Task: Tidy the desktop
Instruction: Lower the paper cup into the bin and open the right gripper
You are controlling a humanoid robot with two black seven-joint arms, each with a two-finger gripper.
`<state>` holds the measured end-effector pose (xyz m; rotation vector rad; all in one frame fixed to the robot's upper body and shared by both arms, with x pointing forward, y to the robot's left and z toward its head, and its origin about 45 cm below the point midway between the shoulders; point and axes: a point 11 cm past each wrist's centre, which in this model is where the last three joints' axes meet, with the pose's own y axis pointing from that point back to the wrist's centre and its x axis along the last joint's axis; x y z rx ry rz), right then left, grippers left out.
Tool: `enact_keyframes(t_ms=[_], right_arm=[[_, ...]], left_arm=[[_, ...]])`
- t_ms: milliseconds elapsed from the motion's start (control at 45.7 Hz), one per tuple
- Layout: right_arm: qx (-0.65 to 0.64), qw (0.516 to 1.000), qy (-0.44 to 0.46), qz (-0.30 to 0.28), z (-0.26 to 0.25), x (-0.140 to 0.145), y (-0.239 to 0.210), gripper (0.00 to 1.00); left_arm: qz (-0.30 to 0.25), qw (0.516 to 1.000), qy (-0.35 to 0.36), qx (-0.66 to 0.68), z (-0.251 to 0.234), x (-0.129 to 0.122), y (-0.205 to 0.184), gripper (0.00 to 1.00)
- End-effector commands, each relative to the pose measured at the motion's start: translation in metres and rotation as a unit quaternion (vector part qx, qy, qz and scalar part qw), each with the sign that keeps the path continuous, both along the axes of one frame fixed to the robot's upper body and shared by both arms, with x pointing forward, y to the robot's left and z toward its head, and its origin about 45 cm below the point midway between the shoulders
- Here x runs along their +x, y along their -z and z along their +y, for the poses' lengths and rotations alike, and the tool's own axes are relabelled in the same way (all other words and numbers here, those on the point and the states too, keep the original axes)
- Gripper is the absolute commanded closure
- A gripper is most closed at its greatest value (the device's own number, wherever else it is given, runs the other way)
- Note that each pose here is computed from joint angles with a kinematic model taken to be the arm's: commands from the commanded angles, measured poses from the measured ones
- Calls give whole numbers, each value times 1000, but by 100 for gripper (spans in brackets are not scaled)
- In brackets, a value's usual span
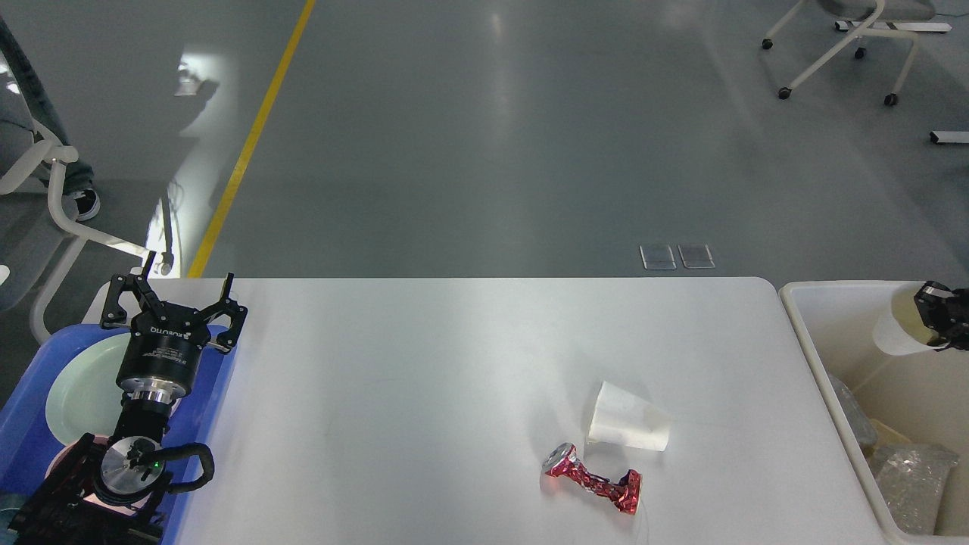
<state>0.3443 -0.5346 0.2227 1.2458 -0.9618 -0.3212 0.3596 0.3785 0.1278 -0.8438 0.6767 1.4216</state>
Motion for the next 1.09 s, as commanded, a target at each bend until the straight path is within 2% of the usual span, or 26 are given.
enact_keyframes(t_ms=[0, 66, 241, 328, 459, 678, 787, 1072], right_arm=[[-60, 997, 37, -29, -26, -22, 46, 100], [-88, 994, 46, -35, -32, -34, 65, 100], [-139, 988, 35, -53, -30, -41, 108, 100], [-168, 984, 20, -60, -23, -53, 144, 100], [-166, 984, 22, -68, -11, -65, 175, 100], [-162, 984, 16, -67, 7, -78, 200, 100], [-173, 981, 20, -81, 7, -76, 198, 100], [-173, 982, 19, -78, 8, -80, 202, 100]], left_arm=[[0, 1000, 1, 0, 0, 0, 0, 3], [0, 1000, 0, 0, 0, 0, 0, 3], [0, 1000, 1, 0, 0, 0, 0, 3], [0, 1000, 1, 0, 0, 0, 0, 3], [0, 1000, 1, 0, 0, 0, 0, 3], [0, 1000, 0, 0, 0, 0, 0, 3], [0, 1000, 1, 0, 0, 0, 0, 3], [0, 1000, 1, 0, 0, 0, 0, 3]])
